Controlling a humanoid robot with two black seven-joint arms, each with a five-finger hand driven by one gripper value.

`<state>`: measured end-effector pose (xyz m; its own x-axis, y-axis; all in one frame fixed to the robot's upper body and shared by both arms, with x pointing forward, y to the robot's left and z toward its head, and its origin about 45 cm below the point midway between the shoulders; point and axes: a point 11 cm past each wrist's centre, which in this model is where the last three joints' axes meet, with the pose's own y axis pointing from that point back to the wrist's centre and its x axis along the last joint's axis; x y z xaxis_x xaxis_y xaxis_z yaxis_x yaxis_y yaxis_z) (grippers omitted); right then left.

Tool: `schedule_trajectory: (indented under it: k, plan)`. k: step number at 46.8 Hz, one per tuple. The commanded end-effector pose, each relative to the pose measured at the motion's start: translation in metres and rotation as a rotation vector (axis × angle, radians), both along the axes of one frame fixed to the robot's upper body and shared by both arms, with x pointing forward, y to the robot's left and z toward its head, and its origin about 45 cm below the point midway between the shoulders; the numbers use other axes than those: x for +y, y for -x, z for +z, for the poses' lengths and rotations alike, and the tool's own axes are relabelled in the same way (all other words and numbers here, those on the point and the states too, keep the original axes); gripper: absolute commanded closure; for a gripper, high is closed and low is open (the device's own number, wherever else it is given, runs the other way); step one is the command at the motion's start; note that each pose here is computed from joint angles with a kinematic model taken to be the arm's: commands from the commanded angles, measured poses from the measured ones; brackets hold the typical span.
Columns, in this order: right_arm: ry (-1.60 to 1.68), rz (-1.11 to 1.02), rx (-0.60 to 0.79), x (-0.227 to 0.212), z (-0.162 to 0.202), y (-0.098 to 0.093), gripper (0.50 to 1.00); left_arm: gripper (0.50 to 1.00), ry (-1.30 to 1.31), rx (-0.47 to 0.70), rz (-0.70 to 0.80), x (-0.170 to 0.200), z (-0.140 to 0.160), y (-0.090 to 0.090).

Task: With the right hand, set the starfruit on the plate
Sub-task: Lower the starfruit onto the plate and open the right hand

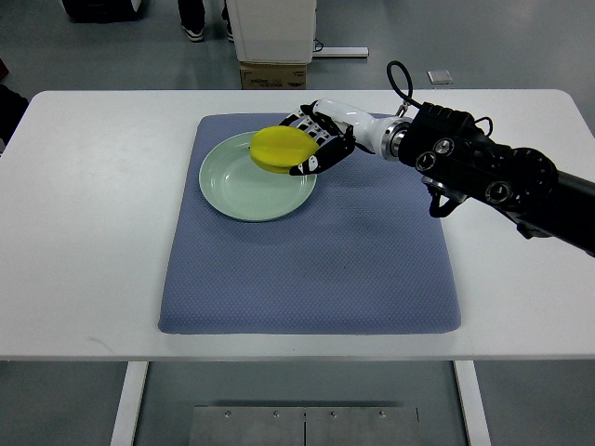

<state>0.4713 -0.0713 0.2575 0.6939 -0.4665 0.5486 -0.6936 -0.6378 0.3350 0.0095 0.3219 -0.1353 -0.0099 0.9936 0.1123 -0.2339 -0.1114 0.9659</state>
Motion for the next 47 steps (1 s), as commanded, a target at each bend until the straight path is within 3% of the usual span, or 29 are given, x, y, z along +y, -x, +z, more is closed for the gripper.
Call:
schedule_trajectory:
  k: [1, 7, 18, 47]
  plan:
    - [0.005, 0.006, 0.008, 0.010, -0.002, 0.002, 0.915, 0.500, -0.001, 0.000, 0.001, 0.000, 0.000, 0.000]
    - [0.009, 0.016, 0.017, 0.024, -0.006, 0.006, 0.915, 0.500, -0.001, 0.000, 0.001, 0.000, 0.000, 0.000]
    - [0.041, -0.039, 0.022, 0.011, -0.010, -0.003, 0.917, 0.500, -0.001, 0.000, 0.001, 0.000, 0.000, 0.000]
    - [0.118, -0.068, 0.058, -0.002, -0.033, 0.000, 0.934, 0.500, -0.001, 0.000, 0.001, 0.000, 0.000, 0.000]
